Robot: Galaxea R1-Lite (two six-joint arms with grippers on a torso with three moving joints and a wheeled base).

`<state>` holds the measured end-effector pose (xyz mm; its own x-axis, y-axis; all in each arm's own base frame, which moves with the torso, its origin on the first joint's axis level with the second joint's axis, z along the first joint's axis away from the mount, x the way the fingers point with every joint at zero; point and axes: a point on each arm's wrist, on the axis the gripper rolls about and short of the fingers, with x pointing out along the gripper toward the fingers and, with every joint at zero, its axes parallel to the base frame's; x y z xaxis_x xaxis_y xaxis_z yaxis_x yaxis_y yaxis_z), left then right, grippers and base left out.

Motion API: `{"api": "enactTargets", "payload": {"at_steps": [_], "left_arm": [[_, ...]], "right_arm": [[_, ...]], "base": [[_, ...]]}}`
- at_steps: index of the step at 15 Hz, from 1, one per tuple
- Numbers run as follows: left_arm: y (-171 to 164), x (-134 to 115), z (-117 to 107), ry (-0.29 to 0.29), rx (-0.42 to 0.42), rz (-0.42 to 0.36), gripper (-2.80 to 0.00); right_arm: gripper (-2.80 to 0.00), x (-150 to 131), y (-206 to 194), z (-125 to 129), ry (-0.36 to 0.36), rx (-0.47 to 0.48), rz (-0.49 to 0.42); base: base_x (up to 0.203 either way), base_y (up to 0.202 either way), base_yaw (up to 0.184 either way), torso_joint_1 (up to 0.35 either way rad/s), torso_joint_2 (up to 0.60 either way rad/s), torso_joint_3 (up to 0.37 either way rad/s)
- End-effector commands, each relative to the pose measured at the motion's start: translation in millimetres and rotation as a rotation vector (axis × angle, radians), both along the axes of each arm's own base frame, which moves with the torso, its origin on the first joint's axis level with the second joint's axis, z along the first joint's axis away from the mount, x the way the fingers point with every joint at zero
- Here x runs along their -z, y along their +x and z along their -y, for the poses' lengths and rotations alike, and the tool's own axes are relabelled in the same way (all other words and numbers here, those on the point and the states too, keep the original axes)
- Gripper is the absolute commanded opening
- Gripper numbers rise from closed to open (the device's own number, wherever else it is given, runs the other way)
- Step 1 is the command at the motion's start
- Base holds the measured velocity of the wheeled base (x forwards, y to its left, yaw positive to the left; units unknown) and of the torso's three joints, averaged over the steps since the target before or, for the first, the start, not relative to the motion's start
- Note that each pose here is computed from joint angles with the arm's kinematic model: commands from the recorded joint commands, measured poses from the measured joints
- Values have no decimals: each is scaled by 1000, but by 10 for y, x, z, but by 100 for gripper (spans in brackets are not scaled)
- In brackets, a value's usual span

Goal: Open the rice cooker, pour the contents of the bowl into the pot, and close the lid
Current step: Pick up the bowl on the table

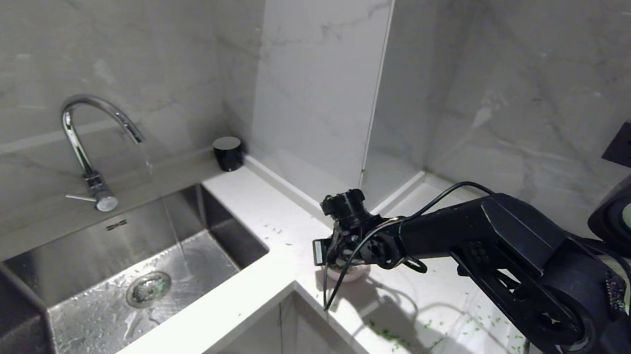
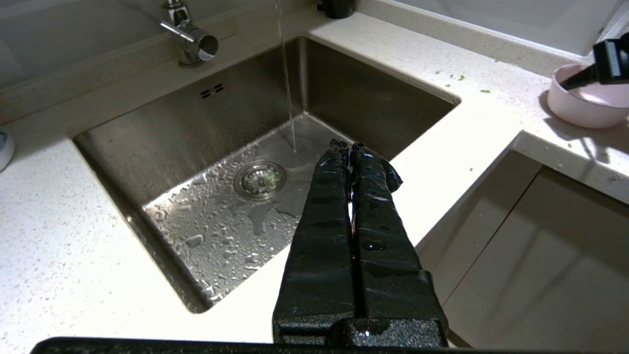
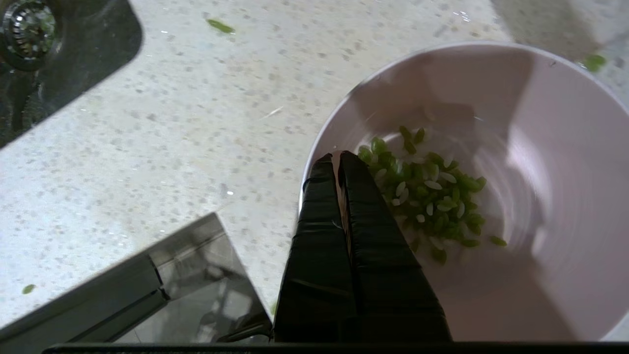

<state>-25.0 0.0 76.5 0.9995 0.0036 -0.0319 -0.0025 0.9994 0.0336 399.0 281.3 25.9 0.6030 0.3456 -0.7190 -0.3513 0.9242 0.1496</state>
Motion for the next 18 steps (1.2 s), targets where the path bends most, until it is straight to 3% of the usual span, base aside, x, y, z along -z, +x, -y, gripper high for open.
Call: {"api": "enactTargets", "payload": {"at_steps": [1,11,14,18], "left_arm": [[-1,0,0,-1,-1,1,-280],[0,0,0,-7,-1,0,-280],[0,0,0,-7,-1,0,-280],[0,0,0,-7,-1,0,-280]], "right_arm": [[-280,49,-17,-149,9,-22,9],[-280,-16,-108,-392,45,-51,31],[-280,-263,-101,-292,64,-18,63],[-280,-651,-61,70,48,81,128]], "base": [[0,0,0,0,0,0],[0,0,0,0,0,0],[0,0,0,0,0,0],[0,0,0,0,0,0]]}}
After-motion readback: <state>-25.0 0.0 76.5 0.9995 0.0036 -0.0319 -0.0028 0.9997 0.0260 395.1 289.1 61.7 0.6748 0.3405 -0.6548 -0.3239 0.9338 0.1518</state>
